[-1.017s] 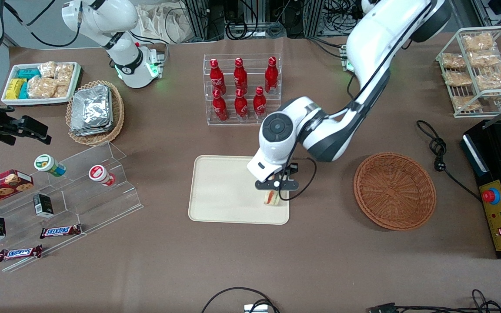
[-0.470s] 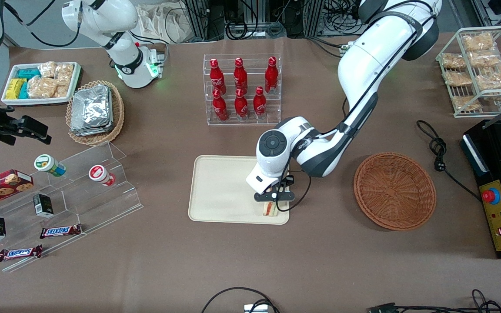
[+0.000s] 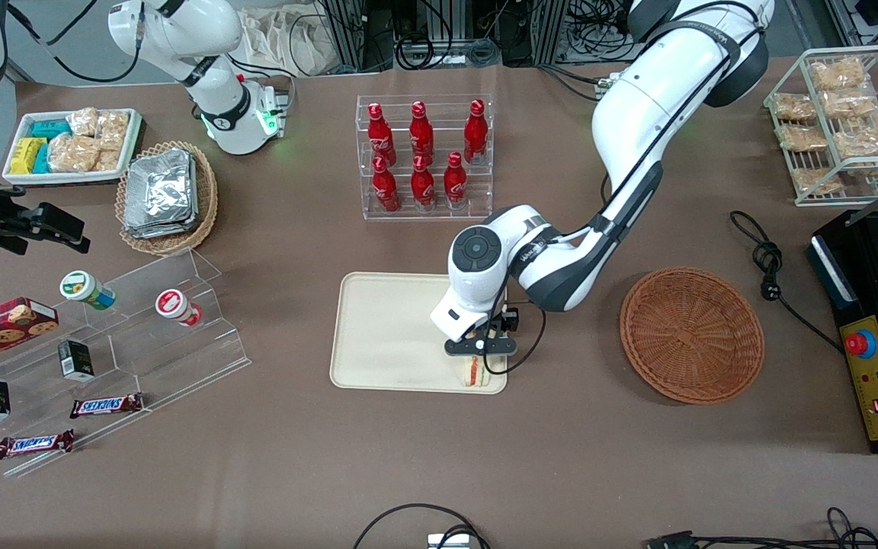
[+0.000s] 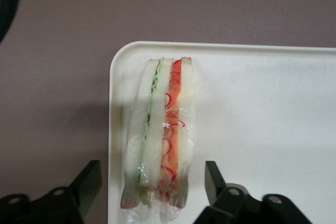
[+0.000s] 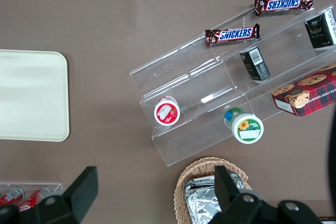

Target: Place sandwich from basket to tray

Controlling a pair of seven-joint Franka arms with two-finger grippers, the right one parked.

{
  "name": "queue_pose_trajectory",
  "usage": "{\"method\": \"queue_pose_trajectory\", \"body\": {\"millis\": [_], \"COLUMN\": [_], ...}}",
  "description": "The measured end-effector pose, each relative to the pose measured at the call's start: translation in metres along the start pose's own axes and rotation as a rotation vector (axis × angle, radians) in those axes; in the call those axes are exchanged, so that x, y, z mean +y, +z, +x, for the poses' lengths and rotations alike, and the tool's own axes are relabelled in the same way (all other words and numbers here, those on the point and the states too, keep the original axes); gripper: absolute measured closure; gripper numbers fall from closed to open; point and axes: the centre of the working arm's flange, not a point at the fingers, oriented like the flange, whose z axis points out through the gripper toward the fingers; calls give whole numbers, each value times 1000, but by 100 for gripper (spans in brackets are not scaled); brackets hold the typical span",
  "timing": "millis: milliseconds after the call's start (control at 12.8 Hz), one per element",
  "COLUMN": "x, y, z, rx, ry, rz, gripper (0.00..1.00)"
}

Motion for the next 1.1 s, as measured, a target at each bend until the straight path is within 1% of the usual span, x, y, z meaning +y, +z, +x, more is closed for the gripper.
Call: {"method": "queue_pose_trajectory", "body": {"millis": [78, 235, 313, 391, 470, 548, 704, 861, 939, 1017, 1096], "x": [-2, -10, -19, -34, -56, -84, -153, -220, -251, -281, -308], "y": [-8, -40, -63, -90, -120, -149, -205, -247, -263, -276, -288], "z": [2, 8, 14, 22, 33, 42, 57, 61, 60, 58, 56], "rx": [2, 7, 10, 5, -13, -33, -52, -48, -41, -31, -29], "ry": [-21, -47, -66, -75, -68, -60, -43, -29, -29, -37, -45], "rz": [9, 44, 50, 35, 11, 0, -5, -14, -21, -24, -19], "gripper": [0, 0, 0, 0, 0, 0, 0, 0, 0, 0, 0]}}
